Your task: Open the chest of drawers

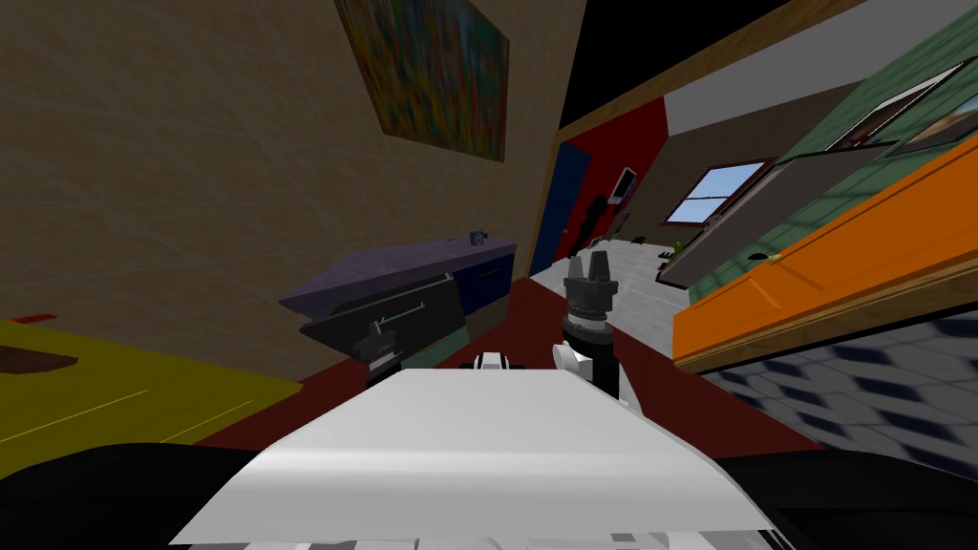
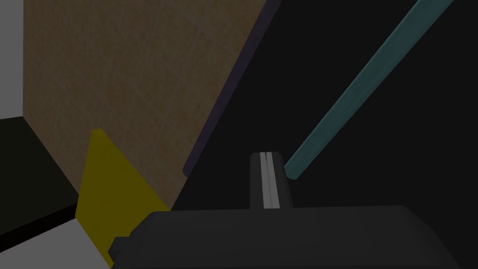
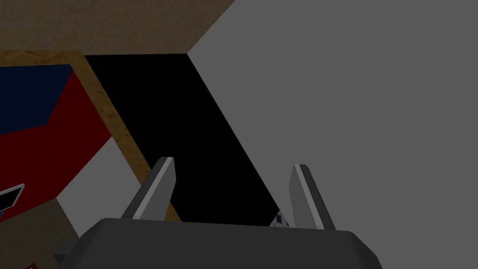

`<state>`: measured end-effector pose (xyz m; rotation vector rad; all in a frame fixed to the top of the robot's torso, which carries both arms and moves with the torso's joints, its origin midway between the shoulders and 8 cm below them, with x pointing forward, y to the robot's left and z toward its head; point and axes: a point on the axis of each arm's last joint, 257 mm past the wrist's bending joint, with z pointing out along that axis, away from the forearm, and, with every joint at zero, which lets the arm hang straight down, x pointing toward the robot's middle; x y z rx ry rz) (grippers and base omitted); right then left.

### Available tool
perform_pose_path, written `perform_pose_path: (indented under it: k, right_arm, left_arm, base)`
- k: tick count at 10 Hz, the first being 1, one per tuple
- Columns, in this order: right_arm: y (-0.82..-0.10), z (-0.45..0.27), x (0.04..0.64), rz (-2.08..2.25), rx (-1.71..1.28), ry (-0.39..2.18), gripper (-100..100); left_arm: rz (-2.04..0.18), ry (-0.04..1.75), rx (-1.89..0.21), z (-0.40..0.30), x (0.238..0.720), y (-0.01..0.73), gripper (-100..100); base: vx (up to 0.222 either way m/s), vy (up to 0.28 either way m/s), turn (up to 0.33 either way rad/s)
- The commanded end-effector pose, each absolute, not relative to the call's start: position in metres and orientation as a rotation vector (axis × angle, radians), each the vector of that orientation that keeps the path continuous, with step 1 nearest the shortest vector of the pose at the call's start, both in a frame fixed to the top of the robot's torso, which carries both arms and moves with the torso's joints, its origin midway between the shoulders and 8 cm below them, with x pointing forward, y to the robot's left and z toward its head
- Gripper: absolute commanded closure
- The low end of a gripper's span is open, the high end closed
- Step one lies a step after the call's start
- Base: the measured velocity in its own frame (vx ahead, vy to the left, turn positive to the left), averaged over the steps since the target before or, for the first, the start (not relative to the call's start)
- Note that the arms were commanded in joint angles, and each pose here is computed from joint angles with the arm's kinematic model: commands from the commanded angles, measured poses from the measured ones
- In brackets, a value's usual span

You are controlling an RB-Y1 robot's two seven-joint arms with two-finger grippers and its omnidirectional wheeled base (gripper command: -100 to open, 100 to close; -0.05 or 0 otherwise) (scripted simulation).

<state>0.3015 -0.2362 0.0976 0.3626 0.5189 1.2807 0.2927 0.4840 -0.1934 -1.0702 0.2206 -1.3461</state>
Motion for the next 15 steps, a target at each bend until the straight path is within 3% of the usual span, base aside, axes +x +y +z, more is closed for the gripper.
perform_pose_path:
  k: [1,10,11,15]
  right_arm:
    - [-0.236,0.098,0.302,1.281,0.363,0.519,0]
    - [-0.236,0.098,0.302,1.281,0.363,0.519,0]
    - [-0.236,0.098,0.301,1.281,0.363,0.519,0]
    - [-0.236,0.098,0.302,1.281,0.363,0.519,0]
  left_arm:
    - [-1.346,0.221,-1.071,-0.194,0.291,0.482,-100]
    - [-1.338,0.207,-1.032,-0.16,0.298,0.507,-100]
    - [-1.343,0.217,-1.061,-0.177,0.297,0.496,100]
    - [-1.342,0.218,-1.064,-0.185,0.294,0.488,100]
  base:
    - [-0.02,0.022,0.055]
    - [0.003,0.004,0.032]
    - [-0.005,-0.009,-0.11]
    - [0.001,-0.008,-0.04]
